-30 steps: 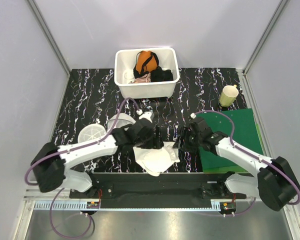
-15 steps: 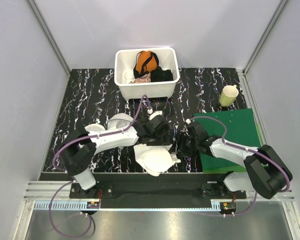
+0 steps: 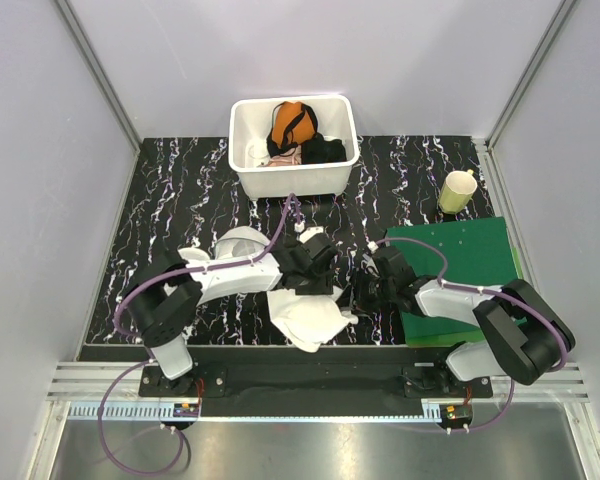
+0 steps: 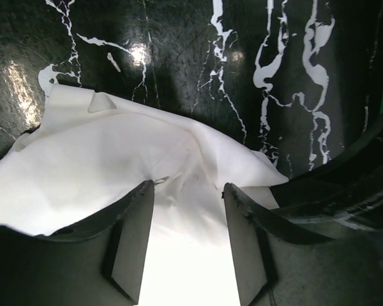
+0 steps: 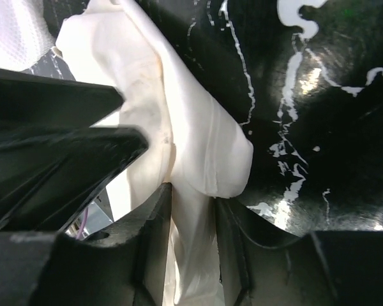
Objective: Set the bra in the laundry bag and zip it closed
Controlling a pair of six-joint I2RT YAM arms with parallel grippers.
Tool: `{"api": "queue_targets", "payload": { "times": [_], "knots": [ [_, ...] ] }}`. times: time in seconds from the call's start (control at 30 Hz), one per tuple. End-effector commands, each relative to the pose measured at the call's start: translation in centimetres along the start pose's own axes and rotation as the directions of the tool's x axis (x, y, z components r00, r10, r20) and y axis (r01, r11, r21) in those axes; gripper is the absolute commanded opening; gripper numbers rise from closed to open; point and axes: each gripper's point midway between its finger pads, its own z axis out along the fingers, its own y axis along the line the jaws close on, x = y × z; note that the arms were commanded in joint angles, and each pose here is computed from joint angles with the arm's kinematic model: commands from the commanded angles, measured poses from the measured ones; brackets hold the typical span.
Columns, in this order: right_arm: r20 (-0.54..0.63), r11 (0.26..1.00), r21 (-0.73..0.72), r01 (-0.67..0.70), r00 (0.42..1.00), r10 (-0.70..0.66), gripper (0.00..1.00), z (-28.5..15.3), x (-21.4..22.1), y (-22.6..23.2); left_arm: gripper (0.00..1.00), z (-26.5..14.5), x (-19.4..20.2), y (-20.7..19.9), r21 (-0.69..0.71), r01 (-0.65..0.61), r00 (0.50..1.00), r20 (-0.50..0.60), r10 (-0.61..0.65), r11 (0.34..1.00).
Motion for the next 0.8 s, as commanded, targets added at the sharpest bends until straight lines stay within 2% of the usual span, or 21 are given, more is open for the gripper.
{"api": "queue_targets", "payload": {
  "times": [0.0, 0.07, 0.13, 0.27, 0.5, 0.6, 0.67, 0.77],
  "knots": [
    [0.002, 0.998, -0.056, 0.012, 1.0, -0.012, 0.4, 0.1, -0.2, 1.2, 0.44, 0.9, 0.0, 0.5, -0.028, -0.026, 1.0, 0.002, 0.026, 0.999],
    [0.006, 0.998, -0.059, 0.013, 1.0, -0.013, 0.41, -0.1, -0.2, 1.3, 0.34, 0.8, -0.3, 0.4, -0.023, -0.047, 0.999, 0.017, 0.048, 0.999],
    [0.012, 0.998, -0.059, 0.015, 1.0, -0.014, 0.42, -0.3, -0.3, 1.4, 0.27, 0.6, -0.8, 0.3, -0.019, -0.066, 0.997, 0.035, 0.067, 0.998],
    [0.018, 0.998, -0.056, 0.017, 1.0, -0.016, 0.43, -0.5, -0.3, 1.5, 0.0, -1.2, -2.7, -0.1, -0.01, -0.113, 0.987, 0.111, 0.114, 0.993],
    [0.027, 0.997, -0.068, 0.022, 0.999, -0.021, 0.42, -0.8, -0.2, 1.7, 0.0, -6.9, -5.6, -1.7, 0.051, -0.161, 0.951, 0.276, 0.141, 0.986],
    [0.025, 0.995, -0.092, 0.028, 0.999, -0.026, 0.38, -0.8, -0.3, 2.2, 0.0, -9.2, -6.1, -2.6, 0.086, -0.175, 0.933, 0.333, 0.137, 0.981],
    [0.024, 0.993, -0.116, 0.031, 0.999, -0.029, 0.27, -0.8, -0.5, 2.8, 0.0, -10.2, -6.0, -3.4, 0.113, -0.191, 0.925, 0.352, 0.141, 0.975],
    [0.023, 0.99, -0.138, 0.032, 0.999, -0.03, 0.21, -0.7, -0.8, 3.5, 0.0, -10.1, -5.5, -3.6, 0.12, -0.2, 0.927, 0.343, 0.149, 0.972]
  ]
}}
